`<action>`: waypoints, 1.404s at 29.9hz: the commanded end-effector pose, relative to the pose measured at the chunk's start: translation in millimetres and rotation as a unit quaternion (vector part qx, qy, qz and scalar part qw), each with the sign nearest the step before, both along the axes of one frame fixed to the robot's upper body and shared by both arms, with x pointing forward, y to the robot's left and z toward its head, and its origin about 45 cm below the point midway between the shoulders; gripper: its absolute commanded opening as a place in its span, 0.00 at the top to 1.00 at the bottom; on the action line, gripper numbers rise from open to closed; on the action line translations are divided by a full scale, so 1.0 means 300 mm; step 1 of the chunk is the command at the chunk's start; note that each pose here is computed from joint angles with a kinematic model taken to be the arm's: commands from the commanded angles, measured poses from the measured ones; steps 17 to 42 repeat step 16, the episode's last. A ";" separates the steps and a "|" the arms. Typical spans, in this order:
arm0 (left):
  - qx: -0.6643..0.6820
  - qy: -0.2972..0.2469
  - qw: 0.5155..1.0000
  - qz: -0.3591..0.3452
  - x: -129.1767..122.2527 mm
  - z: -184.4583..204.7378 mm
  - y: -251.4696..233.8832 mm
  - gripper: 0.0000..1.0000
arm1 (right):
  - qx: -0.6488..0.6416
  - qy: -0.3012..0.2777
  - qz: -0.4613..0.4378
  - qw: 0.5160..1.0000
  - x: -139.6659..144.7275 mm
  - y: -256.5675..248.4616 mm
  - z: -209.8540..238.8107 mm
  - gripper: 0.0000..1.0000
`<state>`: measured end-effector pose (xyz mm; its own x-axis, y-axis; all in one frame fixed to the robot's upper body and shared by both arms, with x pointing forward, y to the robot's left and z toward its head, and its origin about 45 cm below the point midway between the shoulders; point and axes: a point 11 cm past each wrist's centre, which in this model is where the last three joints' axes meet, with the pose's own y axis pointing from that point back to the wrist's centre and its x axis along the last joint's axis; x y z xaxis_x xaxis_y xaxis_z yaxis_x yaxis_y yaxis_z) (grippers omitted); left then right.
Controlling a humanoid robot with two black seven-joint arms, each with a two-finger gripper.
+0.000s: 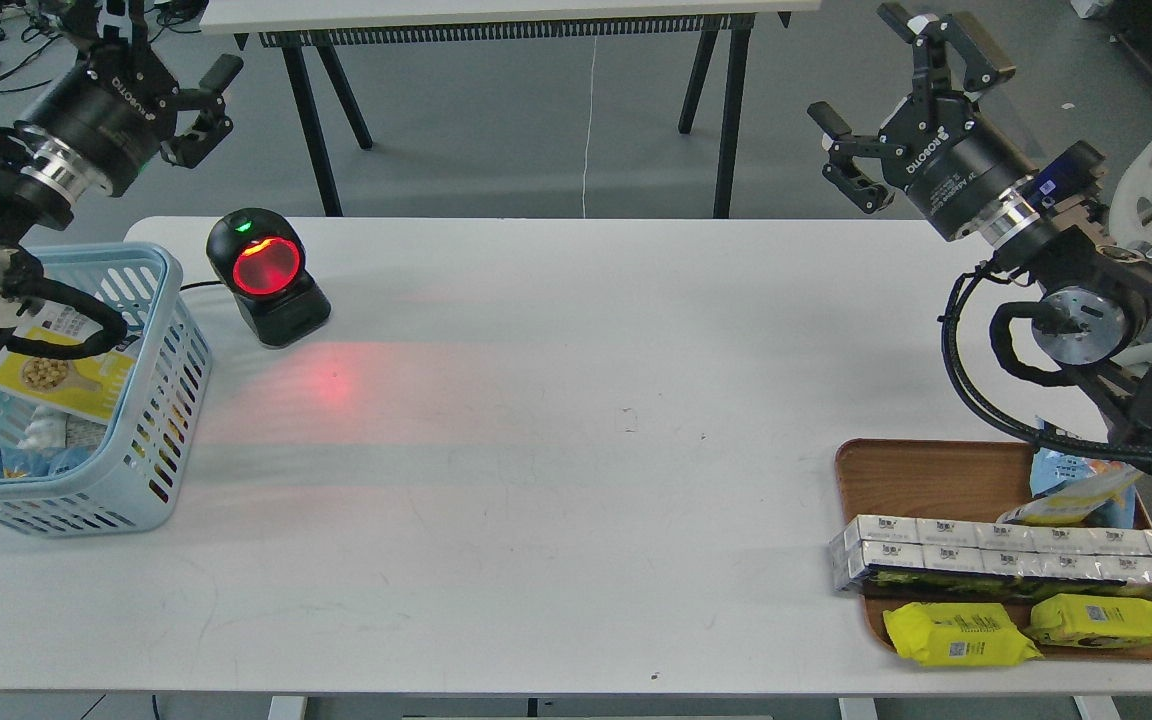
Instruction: Scan snack and place in basket
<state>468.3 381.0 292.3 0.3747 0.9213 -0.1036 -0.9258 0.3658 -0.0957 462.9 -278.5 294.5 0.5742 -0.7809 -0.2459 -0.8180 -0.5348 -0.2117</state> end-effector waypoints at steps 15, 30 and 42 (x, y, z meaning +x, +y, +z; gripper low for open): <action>-0.003 0.018 1.000 0.000 -0.027 -0.061 0.003 0.00 | 0.019 0.030 -0.008 0.999 -0.012 0.019 -0.095 0.02; -0.003 0.020 1.000 0.000 -0.029 -0.066 0.004 0.00 | 0.019 0.030 -0.007 0.999 -0.013 0.021 -0.095 0.02; -0.003 0.020 1.000 0.000 -0.029 -0.066 0.004 0.00 | 0.019 0.030 -0.007 0.999 -0.013 0.021 -0.095 0.02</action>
